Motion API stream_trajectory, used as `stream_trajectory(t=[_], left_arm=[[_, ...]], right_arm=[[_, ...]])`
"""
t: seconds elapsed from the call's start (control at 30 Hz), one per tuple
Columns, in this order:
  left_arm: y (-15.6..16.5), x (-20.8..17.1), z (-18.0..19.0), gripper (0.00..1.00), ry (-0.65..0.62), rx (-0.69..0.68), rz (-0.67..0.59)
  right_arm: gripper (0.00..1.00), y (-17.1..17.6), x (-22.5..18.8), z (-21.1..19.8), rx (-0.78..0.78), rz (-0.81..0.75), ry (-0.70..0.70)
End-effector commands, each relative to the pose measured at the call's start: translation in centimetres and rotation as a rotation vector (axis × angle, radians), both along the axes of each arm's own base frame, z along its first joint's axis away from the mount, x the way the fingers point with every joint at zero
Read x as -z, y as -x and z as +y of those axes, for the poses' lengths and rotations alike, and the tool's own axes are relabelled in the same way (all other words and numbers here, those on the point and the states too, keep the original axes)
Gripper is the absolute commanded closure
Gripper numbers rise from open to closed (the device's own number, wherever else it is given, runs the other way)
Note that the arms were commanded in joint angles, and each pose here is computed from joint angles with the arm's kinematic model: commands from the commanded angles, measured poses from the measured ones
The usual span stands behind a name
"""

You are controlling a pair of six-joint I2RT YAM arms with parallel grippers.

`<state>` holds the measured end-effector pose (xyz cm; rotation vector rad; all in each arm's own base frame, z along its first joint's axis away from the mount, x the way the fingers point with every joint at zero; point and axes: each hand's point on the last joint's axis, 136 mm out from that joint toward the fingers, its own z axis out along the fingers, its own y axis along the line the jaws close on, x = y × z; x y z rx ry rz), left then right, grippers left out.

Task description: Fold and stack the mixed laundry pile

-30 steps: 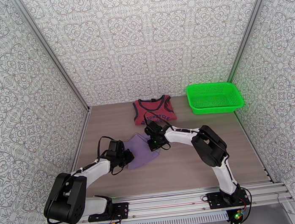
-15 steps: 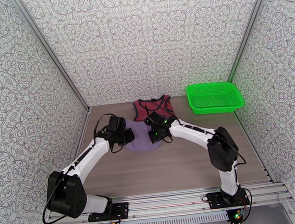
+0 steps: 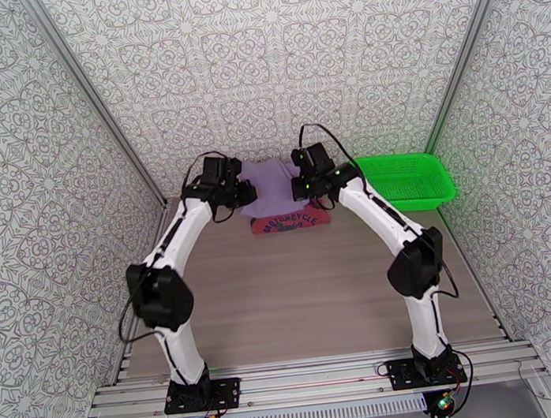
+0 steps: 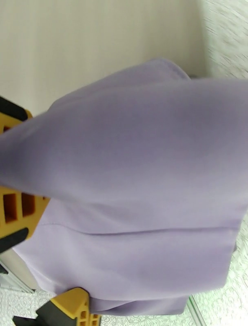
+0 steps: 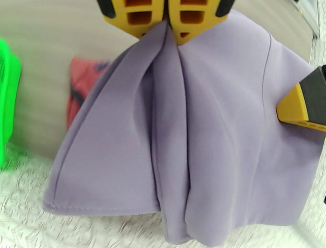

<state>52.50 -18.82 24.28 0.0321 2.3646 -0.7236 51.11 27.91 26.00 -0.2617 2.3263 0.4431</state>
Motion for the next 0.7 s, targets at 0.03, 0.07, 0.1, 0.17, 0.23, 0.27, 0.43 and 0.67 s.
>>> stream_trajectory(t=[0.03, 0.07, 0.1, 0.17, 0.23, 0.27, 0.43, 0.67], left_arm=[[-5.3, 0.6, -0.3, 1.00, 0.050, 0.080, -0.091], [-6.5, 2.2, -0.5, 1.00, 0.048, 0.084, -0.082], [-7.5, 2.9, -0.8, 1.00, 0.049, 0.096, -0.091], [-9.3, 4.8, -1.1, 1.00, 0.053, 0.100, -0.095], [-10.7, 7.1, -1.1, 1.00, 0.068, 0.095, -0.071], [-11.2, 9.0, -1.1, 1.00, 0.080, 0.086, -0.040], [-12.1, 16.1, -0.7, 1.00, 0.116, 0.057, 0.070], [-11.7, 20.3, 0.0, 0.50, 0.119, 0.036, 0.150]], right_arm=[[1.00, -4.1, -0.5, -0.7, 0.003, -0.083, 0.013], [1.00, -4.9, -0.5, -0.8, 0.013, -0.098, 0.009], [1.00, -5.8, -0.4, -0.9, 0.027, -0.117, 0.004], [1.00, -7.2, 0.0, -1.0, 0.047, -0.144, -0.015], [1.00, -8.2, 1.7, -1.2, 0.068, -0.132, -0.021], [1.00, -8.7, 2.8, -1.3, 0.079, -0.115, -0.023], [1.00, -9.3, 9.8, -1.5, 0.114, 0.000, 0.000], [1.00, -8.8, 17.3, -4.1, 0.214, 0.132, 0.065]])
